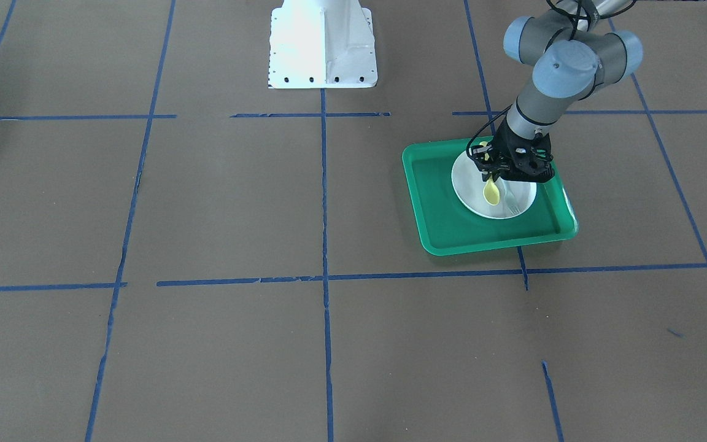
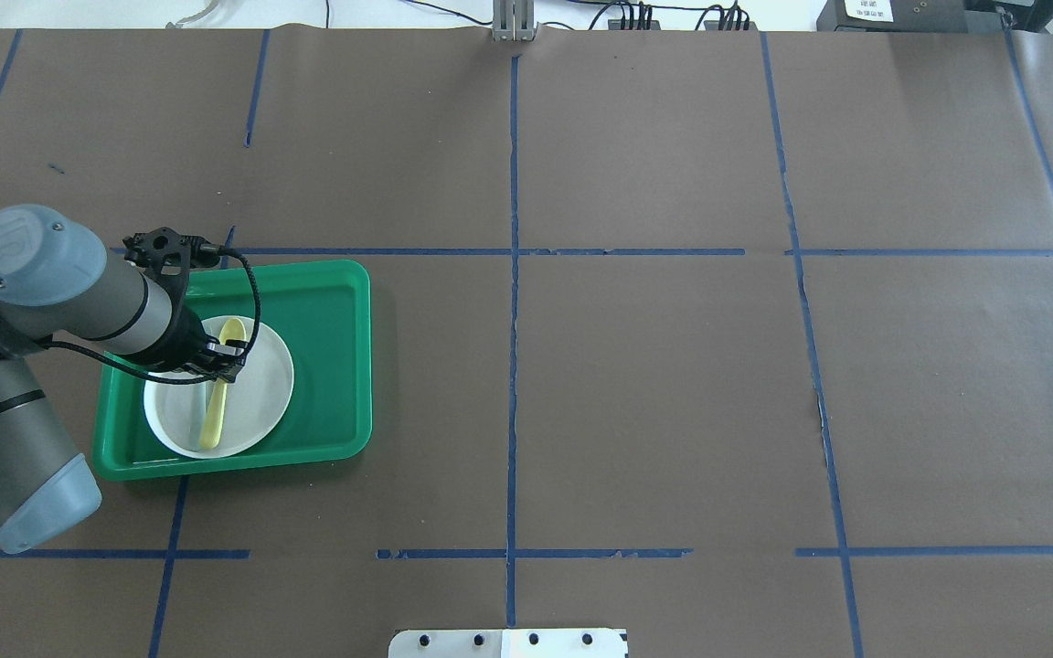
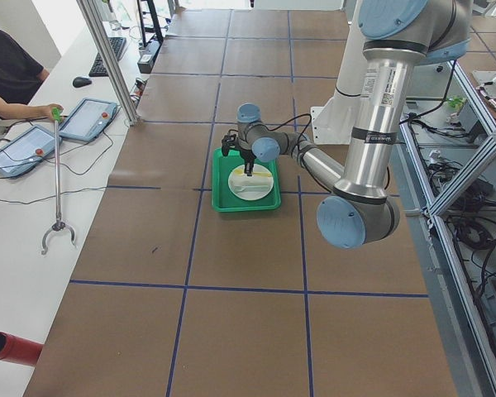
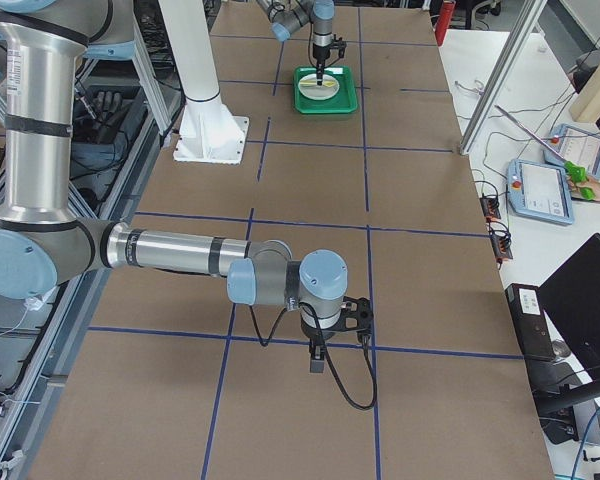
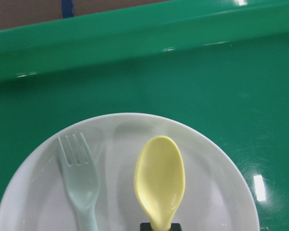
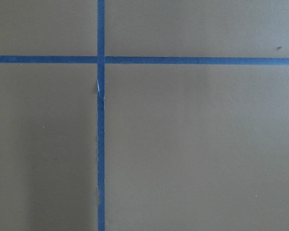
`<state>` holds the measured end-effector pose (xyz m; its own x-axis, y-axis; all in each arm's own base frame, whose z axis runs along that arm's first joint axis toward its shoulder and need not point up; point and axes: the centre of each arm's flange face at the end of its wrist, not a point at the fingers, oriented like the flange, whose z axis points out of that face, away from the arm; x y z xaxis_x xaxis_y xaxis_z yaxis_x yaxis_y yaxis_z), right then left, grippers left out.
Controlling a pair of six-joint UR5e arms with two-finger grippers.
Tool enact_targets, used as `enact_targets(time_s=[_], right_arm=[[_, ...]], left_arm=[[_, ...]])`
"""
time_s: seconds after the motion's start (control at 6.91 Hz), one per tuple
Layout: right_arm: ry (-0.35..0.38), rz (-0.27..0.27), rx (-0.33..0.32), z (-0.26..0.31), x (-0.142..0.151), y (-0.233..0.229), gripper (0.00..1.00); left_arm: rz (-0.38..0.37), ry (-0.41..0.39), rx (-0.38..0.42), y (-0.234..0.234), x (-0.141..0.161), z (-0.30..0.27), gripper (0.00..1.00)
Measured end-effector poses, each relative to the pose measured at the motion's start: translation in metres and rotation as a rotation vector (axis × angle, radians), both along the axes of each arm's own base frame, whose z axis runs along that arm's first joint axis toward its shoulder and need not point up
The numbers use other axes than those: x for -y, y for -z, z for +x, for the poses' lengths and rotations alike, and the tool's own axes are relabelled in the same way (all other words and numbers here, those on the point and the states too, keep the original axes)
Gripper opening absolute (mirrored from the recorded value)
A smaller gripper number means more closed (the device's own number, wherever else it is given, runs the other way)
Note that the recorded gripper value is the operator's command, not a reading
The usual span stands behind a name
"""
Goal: Place spoon
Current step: 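Lift the spoon off the plate and lower it onto the tray beside the plate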
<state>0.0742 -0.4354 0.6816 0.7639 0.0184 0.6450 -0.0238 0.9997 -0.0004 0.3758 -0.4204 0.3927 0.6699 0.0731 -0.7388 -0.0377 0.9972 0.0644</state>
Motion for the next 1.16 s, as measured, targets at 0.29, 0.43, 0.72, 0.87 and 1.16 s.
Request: enact_targets(time_s=[0.29,0.43,0.72,0.87,1.16], right_arm=[[0.0,0.0,0.0,0.0,0.0,0.0,1.0],[0.0,0.0,0.0,0.0,0.0,0.0,1.0],[0.0,0.001,0.0,0.0,0.0,0.0,1.0],[0.0,0.0,0.0,0.0,0.0,0.0,1.0],[0.0,0.0,0.0,0.0,0.0,0.0,1.0]], left_arm=[[-0.015,-0.017,0.022,0.049,0.013,-0.016,0.0],[-0.031,-0.014,0.02,0.067,0.019,-0.009,0.0],[-0.069,0.022,-0.002,0.094,0.041,0.023,0.0],[-0.076,0.031,-0.018,0.092,0.048,0.039,0.0],[-0.081,0.039,-0.038,0.065,0.061,0.066,0.0]])
